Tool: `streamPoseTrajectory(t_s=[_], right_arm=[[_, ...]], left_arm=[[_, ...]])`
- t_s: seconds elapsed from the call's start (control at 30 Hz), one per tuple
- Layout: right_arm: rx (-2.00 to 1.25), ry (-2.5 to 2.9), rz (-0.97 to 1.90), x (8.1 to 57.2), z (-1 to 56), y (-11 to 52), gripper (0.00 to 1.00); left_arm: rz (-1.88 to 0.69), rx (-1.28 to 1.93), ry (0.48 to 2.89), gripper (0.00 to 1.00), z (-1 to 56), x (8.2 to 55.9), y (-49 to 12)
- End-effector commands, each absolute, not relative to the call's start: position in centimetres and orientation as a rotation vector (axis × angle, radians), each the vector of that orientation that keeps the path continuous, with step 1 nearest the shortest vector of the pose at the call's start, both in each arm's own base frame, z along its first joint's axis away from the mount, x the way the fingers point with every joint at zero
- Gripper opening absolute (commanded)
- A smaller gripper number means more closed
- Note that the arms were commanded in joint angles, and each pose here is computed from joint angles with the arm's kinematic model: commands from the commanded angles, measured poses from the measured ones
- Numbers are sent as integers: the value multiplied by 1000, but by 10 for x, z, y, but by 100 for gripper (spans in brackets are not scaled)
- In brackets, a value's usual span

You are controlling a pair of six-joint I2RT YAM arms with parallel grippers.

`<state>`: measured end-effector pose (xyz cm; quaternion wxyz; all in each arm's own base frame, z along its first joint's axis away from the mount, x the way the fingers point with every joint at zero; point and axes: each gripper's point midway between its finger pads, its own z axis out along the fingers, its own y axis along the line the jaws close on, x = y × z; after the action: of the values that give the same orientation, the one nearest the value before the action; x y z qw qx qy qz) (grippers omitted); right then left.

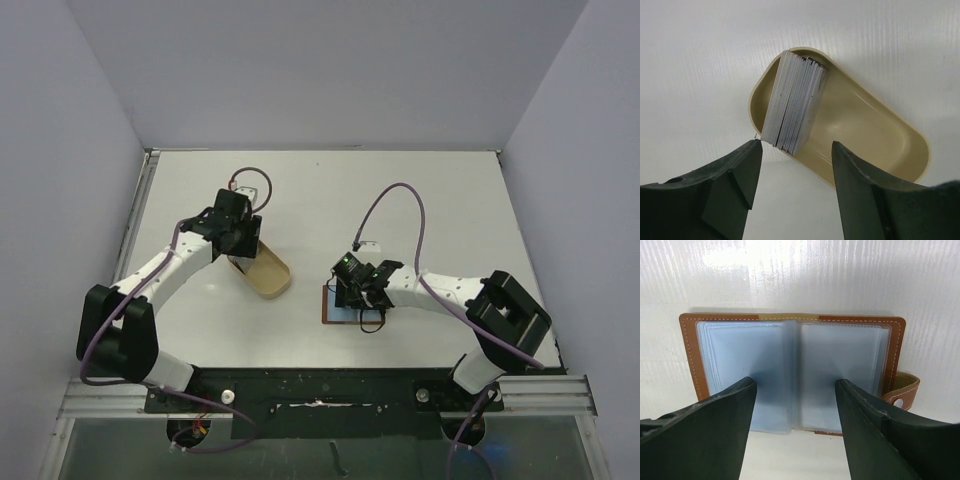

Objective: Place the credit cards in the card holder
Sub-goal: Pick up the credit card from the storage box.

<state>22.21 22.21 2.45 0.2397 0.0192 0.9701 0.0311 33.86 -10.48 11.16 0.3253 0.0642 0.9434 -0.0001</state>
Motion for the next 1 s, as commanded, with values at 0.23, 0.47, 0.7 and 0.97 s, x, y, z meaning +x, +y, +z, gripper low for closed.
streamPoseTrajectory(t_s=[0.23,0.47,0.7,0.97], right_arm=[[50,2591,138,229,39,226,65],[40,2591,160,230,39,231,65],[45,2587,160,229,39,229,65],[45,2586,171,229,40,230,65]], left_arm=[[190,293,2489,58,104,360,-88],[264,293,2479,58,103,370,-82],[194,352,2503,58,91,372,-94],[265,330,2511,57,88,374,-85]])
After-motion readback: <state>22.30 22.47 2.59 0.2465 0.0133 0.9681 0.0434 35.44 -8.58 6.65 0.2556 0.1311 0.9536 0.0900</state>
